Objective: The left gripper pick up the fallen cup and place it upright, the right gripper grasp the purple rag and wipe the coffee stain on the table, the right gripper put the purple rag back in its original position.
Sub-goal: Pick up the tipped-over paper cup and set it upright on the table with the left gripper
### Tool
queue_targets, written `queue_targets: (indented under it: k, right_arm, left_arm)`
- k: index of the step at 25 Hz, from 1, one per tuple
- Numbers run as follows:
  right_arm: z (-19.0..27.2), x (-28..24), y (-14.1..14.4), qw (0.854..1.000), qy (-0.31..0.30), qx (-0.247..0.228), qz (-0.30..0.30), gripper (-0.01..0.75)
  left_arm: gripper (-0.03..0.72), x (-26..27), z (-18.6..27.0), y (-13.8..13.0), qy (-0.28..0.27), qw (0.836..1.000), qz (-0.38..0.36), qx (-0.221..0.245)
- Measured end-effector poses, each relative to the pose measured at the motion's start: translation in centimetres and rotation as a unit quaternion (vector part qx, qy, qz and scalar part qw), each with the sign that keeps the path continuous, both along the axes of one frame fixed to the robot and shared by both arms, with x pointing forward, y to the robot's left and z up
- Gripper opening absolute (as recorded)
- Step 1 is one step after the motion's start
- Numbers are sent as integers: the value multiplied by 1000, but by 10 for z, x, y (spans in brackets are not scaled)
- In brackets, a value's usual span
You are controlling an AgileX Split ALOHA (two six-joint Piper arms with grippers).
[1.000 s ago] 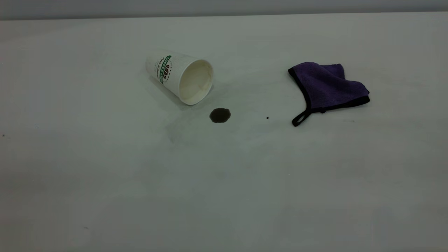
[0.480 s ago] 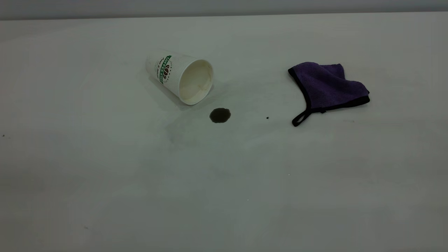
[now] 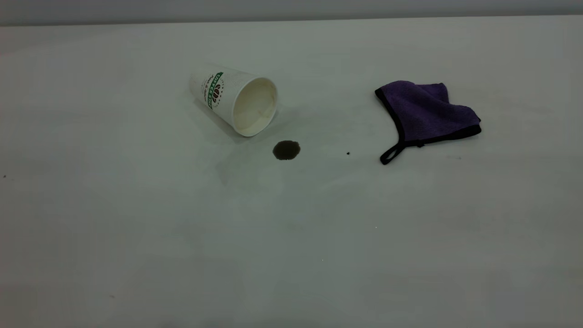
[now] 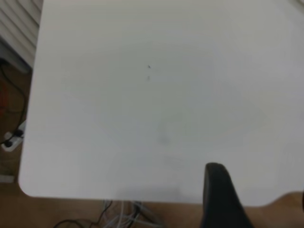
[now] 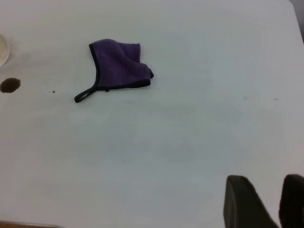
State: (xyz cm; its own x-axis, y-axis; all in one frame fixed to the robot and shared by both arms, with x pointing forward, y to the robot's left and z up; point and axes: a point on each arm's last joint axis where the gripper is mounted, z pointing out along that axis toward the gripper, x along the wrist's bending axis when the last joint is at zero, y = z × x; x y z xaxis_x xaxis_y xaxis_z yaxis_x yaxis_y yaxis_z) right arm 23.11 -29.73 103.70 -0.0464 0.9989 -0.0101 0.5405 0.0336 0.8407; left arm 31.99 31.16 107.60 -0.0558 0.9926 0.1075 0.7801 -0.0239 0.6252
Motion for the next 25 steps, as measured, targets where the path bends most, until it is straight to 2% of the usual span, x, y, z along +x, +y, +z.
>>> queue_targets:
  k: [6,11,16,21,25]
  right_arm:
    - [0,0,0,1000,0,0,0,219]
    - [0,0,0,1000,0,0,0,219]
    - [0,0,0,1000,0,0,0,219]
    - [0,0,0,1000,0,0,0,219]
    - [0,0,0,1000,0,0,0,219]
  left_arm:
    - [679,91,6,-5,64,997,-33,19]
    - [711,158,-13,-33,105,988,-93,57]
    - [703,210,-44,-93,124,975,-140,122]
    - [684,232,-88,-167,125,956,-190,183]
    - [678,243,-123,-208,116,945,-207,226]
